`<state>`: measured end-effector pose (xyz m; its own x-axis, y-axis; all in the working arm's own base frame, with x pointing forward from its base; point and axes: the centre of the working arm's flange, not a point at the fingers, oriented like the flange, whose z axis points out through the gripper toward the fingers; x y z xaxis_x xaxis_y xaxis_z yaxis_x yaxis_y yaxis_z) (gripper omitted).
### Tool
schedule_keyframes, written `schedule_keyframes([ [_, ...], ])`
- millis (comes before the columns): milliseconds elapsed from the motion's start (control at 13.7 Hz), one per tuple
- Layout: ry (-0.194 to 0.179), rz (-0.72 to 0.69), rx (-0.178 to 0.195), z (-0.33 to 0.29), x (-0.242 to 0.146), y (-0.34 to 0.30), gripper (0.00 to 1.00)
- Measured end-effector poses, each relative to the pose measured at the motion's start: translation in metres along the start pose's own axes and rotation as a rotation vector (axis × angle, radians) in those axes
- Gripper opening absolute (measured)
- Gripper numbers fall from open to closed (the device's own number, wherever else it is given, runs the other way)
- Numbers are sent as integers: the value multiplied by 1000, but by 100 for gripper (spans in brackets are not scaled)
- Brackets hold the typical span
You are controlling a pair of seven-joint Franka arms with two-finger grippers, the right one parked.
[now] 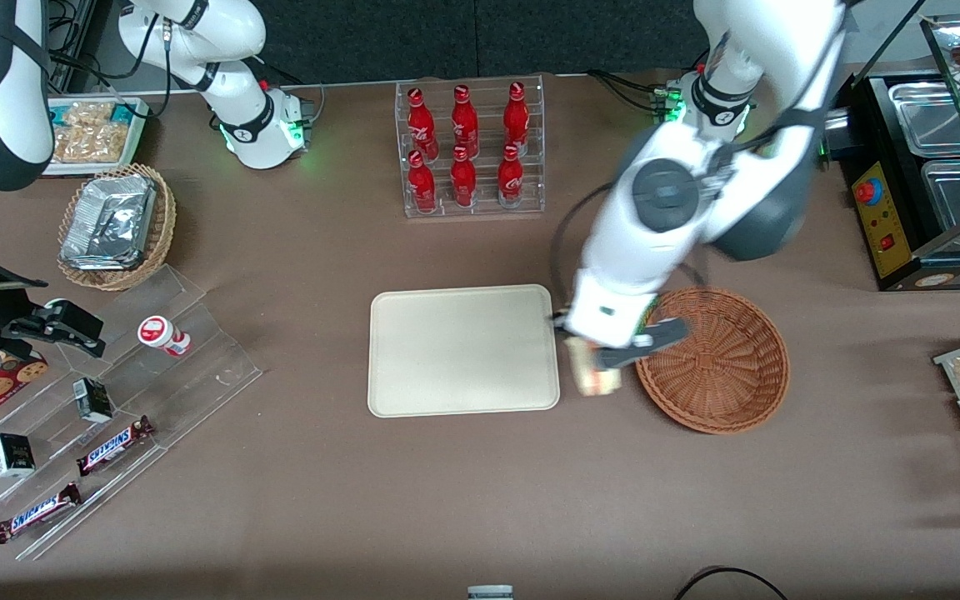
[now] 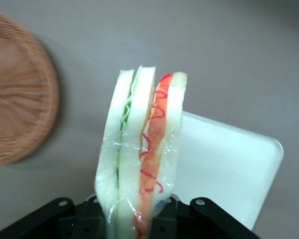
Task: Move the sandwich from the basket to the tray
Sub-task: 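Lift the sandwich and carry it with the left gripper over the tray, then lower the sandwich onto the tray and open the left gripper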
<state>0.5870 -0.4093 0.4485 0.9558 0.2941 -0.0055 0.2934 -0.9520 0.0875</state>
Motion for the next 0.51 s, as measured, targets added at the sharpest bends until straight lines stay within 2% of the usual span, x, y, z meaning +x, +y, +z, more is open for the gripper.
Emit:
schedule_keyframes([
  [293,3,180,-48,92,-50,72,20],
  [512,-8,238,-57,163,-87,99,22],
])
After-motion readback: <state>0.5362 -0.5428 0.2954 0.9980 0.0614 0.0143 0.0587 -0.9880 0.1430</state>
